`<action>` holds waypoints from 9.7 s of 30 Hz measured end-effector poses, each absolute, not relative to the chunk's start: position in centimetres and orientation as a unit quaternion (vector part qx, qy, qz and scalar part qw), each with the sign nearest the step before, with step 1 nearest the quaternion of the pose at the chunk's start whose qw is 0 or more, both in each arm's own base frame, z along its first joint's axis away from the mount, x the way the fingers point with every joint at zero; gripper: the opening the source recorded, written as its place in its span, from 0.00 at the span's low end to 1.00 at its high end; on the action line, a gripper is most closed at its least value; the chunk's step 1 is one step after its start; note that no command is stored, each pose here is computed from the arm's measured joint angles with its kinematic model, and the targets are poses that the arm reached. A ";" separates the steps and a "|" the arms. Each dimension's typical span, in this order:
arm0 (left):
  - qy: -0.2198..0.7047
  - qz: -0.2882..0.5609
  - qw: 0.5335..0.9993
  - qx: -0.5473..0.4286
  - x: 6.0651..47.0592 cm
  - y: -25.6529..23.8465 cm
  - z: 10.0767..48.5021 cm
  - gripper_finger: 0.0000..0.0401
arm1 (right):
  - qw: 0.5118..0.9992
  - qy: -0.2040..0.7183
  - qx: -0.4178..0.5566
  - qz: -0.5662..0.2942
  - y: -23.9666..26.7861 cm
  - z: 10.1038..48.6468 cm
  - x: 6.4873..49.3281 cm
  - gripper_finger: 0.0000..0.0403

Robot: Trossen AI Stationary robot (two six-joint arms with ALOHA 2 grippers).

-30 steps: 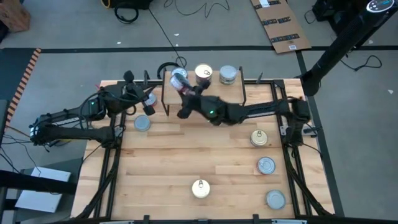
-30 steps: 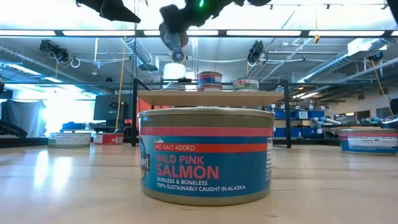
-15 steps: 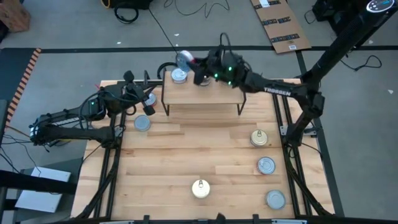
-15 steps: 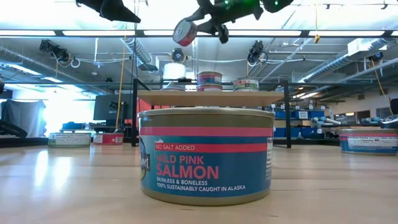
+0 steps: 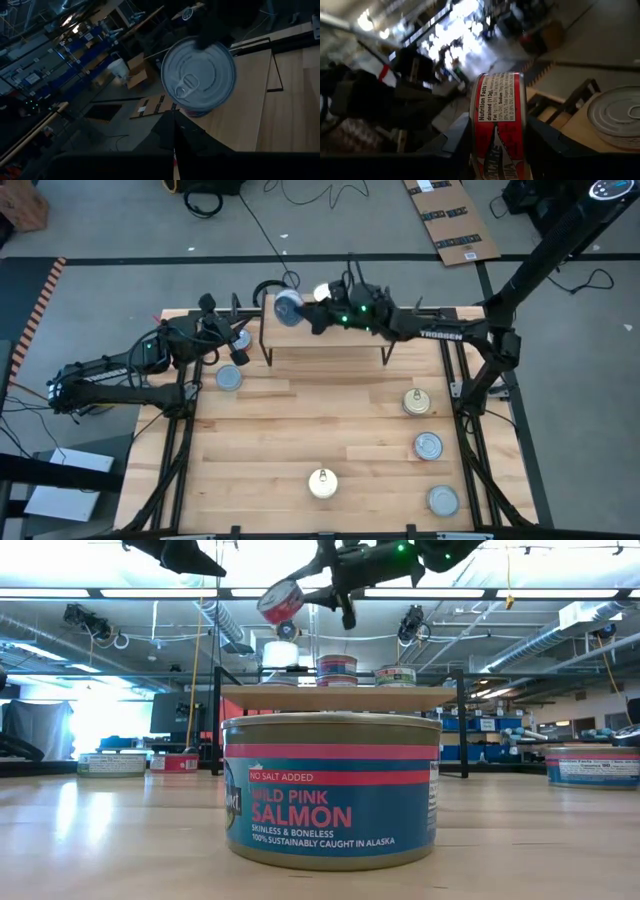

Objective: Stack canned seafood by type on shelf
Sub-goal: Stack the red tuna can on top of the red tuna can on the shelf

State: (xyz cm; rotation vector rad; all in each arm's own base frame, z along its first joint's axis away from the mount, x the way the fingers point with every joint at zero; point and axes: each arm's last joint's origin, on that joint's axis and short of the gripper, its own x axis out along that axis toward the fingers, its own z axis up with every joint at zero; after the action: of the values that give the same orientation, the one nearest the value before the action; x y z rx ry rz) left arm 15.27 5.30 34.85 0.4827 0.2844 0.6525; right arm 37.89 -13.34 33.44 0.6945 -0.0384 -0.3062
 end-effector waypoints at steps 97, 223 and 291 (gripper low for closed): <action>0.229 0.287 0.541 0.757 28.0 -3.6 31.7 0.38 | 0.815 -0.350 0.462 -0.017 -1.2 27.5 34.0 0.38; 0.407 0.310 0.727 0.458 27.3 14.1 31.1 0.36 | 0.986 -0.029 0.107 -0.123 3.0 32.0 28.6 0.03; 0.520 0.337 0.688 0.377 31.4 14.1 28.6 0.50 | 0.992 -0.015 0.080 -0.091 4.6 31.8 28.4 0.02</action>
State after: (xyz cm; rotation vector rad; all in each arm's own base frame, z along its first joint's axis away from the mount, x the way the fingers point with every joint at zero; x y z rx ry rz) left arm 31.44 14.09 28.58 0.8429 1.1641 0.7552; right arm 28.41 4.61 31.78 0.1612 -0.0300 -0.1832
